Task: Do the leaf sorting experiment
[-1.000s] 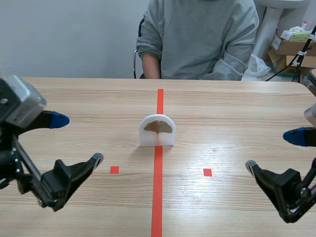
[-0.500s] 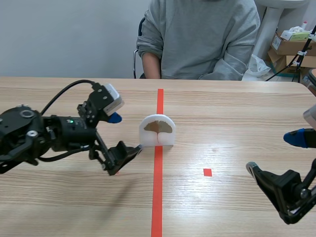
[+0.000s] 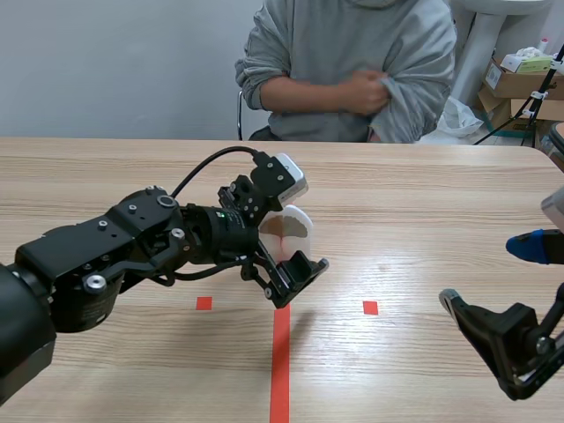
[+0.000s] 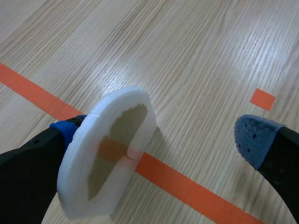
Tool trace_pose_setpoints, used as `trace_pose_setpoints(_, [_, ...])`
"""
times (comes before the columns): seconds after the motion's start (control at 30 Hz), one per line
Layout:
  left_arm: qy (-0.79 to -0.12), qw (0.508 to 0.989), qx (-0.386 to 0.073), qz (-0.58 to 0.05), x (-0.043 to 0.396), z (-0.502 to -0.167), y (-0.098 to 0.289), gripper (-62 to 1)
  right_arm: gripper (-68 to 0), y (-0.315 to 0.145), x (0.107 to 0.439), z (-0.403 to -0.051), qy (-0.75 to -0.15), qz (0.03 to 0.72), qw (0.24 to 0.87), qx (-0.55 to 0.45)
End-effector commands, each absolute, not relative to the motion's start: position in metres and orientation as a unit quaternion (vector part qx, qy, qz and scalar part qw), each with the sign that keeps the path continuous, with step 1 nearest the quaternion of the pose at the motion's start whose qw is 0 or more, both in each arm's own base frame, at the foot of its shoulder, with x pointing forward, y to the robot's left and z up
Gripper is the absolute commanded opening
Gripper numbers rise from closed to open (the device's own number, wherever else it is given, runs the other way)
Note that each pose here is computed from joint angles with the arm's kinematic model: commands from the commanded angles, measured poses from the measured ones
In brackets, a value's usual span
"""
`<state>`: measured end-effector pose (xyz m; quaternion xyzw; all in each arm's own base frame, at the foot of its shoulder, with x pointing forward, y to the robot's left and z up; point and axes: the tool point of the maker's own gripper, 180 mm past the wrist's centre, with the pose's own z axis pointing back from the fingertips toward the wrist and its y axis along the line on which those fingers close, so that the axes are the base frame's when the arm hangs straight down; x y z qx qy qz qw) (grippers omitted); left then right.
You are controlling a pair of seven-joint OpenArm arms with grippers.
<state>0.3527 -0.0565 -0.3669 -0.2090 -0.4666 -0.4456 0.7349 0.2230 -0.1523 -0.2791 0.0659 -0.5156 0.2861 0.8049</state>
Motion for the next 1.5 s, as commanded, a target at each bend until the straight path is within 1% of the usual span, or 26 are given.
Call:
trace_pose_setpoints(0.0, [-0.488, 0.718, -0.207, -0.452, 0.360, -0.352, -0.062, 1.4, -14.4, -0.152, 0.230, -0.268, -0.533, 0.286, 0.794, 0.062])
trace_pose_setpoints(0.13, [-0.485, 0.721, -0.200, -0.452, 0.361, -0.357, -0.057, 0.7, -14.4, -0.152, 0.230, -0.268, -0.533, 0.286, 0.794, 0.062])
trace_pose_setpoints(0.2, [-0.483, 0.723, -0.196, -0.453, 0.361, -0.359, -0.054, -4.8, -14.4, -0.152, 0.230, -0.268, -0.533, 0.286, 0.794, 0.062])
trace_pose_setpoints(0.33, [-0.484, 0.722, -0.192, -0.456, 0.362, -0.359, -0.051, -21.3, -14.4, -0.152, 0.230, -0.268, -0.533, 0.286, 0.794, 0.062])
trace_pose_setpoints(0.4, [-0.485, 0.720, -0.191, -0.458, 0.362, -0.359, -0.051, -27.1, -14.4, -0.152, 0.230, -0.268, -0.533, 0.286, 0.794, 0.062])
trace_pose_setpoints(0.5, [-0.487, 0.718, -0.190, -0.460, 0.362, -0.359, -0.051, -33.3, -14.4, -0.152, 0.230, -0.268, -0.533, 0.286, 0.794, 0.062])
trace_pose_setpoints(0.6, [-0.489, 0.716, -0.191, -0.460, 0.362, -0.358, -0.052, -41.7, -14.4, -0.152, 0.230, -0.268, -0.533, 0.286, 0.794, 0.062])
trace_pose_setpoints(0.67, [-0.489, 0.716, -0.192, -0.460, 0.362, -0.358, -0.052, -46.0, -14.4, -0.152, 0.230, -0.268, -0.533, 0.286, 0.794, 0.062])
trace_pose_setpoints(0.87, [-0.495, 0.712, -0.195, -0.458, 0.362, -0.355, -0.053, -54.2, -14.4, -0.152, 0.230, -0.268, -0.533, 0.286, 0.794, 0.062])
trace_pose_setpoints(0.9, [-0.495, 0.712, -0.195, -0.458, 0.362, -0.355, -0.053, -55.5, -14.4, -0.152, 0.230, -0.268, -0.533, 0.286, 0.794, 0.062])
trace_pose_setpoints(1.13, [-0.499, 0.710, -0.201, -0.455, 0.361, -0.352, -0.053, -55.7, -14.4, -0.152, 0.230, -0.268, -0.533, 0.286, 0.794, 0.062])
trace_pose_setpoints(1.23, [-0.513, 0.712, -0.219, -0.427, 0.360, -0.341, -0.048, -55.7, -14.4, -0.152, 0.230, -0.268, -0.533, 0.286, 0.794, 0.062])
trace_pose_setpoints(1.33, [-0.532, 0.713, -0.236, -0.390, 0.358, -0.325, -0.033, -55.7, -14.4, -0.152, 0.230, -0.268, -0.533, 0.286, 0.794, 0.062])
trace_pose_setpoints(1.47, [-0.548, 0.720, -0.227, -0.360, 0.353, -0.314, -0.002, -55.7, -14.4, -0.152, 0.231, -0.267, -0.534, 0.286, 0.793, 0.060])
